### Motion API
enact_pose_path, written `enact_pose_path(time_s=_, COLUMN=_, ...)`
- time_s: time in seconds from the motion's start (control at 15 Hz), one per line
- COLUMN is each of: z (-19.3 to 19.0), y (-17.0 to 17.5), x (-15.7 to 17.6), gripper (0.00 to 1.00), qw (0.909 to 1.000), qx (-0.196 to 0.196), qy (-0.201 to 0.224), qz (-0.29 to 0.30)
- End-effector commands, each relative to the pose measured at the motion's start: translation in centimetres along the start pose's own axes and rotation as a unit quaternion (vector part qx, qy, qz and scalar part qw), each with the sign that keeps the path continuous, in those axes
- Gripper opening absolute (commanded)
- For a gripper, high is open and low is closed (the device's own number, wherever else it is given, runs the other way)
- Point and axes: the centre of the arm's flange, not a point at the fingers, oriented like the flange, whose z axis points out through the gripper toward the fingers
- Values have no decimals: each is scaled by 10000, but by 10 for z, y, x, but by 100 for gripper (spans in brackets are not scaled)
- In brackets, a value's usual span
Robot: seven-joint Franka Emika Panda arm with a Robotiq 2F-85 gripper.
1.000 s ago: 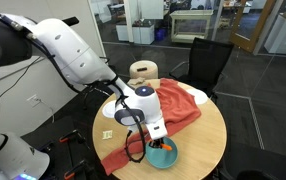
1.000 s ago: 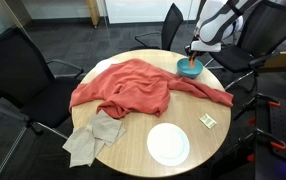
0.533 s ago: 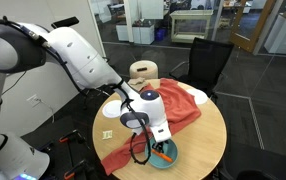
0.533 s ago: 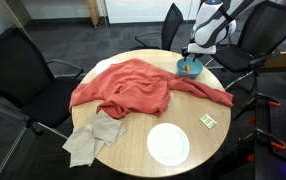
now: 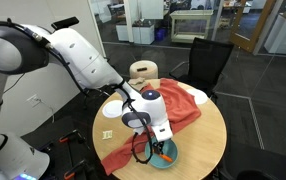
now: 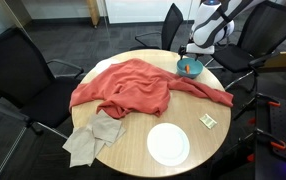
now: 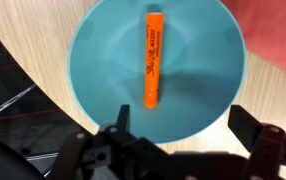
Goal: Put the marker in the bowl
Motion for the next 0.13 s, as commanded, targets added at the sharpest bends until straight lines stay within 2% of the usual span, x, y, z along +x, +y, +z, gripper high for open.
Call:
enact_pose_path(time_s=0.0, z=1, y=0, x=0, gripper=100, qw=10000, qx=-5, qy=-3, qz=-1)
enact_pose_path(time_s=0.07, z=1, y=0, x=0, gripper=100, qw=10000, qx=-8, qy=-4, qz=-1)
